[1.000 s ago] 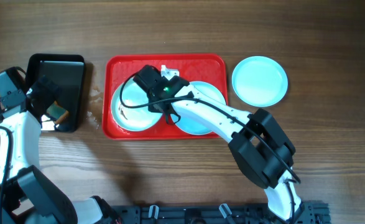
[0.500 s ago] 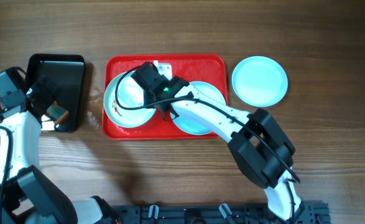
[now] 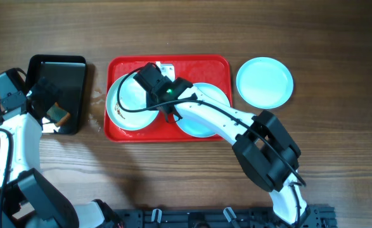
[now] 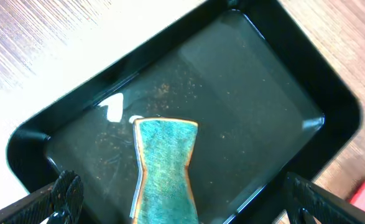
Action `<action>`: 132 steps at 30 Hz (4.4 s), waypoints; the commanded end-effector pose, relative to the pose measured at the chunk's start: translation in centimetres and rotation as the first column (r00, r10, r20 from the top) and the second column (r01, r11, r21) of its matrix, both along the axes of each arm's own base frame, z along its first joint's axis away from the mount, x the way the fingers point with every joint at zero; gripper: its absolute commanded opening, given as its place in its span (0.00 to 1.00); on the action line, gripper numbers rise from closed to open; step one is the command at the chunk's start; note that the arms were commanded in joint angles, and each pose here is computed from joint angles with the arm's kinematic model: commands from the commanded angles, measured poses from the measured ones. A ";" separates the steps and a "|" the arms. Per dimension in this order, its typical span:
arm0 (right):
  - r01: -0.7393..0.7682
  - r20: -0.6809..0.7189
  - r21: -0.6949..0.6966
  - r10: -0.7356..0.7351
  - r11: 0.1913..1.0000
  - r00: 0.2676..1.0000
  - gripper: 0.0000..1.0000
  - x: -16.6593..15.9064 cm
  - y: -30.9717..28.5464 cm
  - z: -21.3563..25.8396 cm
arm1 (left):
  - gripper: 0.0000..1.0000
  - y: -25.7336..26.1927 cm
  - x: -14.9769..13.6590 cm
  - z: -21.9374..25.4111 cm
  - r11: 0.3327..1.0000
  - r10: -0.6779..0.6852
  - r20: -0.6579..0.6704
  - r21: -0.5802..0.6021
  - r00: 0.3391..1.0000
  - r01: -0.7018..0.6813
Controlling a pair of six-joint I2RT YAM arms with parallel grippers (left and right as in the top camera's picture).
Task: Clean dirty plates on tray and stack at the side
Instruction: 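Hold the tilted stained plate steady with the right gripper, then reach the left gripper into the black tray and grasp the sponge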
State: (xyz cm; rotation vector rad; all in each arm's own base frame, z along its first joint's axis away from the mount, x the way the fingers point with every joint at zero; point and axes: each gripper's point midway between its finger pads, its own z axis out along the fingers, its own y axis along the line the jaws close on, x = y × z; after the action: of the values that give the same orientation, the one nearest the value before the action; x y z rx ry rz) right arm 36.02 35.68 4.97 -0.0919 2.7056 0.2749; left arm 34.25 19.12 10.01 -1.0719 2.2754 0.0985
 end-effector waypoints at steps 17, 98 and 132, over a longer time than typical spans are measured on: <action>-0.032 -0.008 -0.037 0.032 0.999 0.999 0.05 0.3 -0.6 -1.4 | 1.00 -17.0 -4.1 -1.7 0.719 -0.309 -0.048 -0.666 0.950 0.201; -0.097 -0.178 0.133 0.120 0.986 0.977 0.05 0.4 0.1 -4.6 | 0.96 1.0 1.7 -2.3 0.998 -0.060 -0.375 -0.046 0.925 0.046; -0.095 -0.163 0.134 0.116 0.986 0.980 0.06 0.8 0.1 -4.5 | 0.04 0.3 2.8 -8.8 0.988 -0.079 -0.371 -0.154 0.925 0.022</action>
State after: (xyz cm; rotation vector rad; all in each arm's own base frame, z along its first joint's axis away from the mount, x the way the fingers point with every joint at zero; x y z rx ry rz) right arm 37.22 35.60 1.40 -0.1545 2.8323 0.5111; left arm 37.94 20.46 4.50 -1.1198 2.6226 0.1735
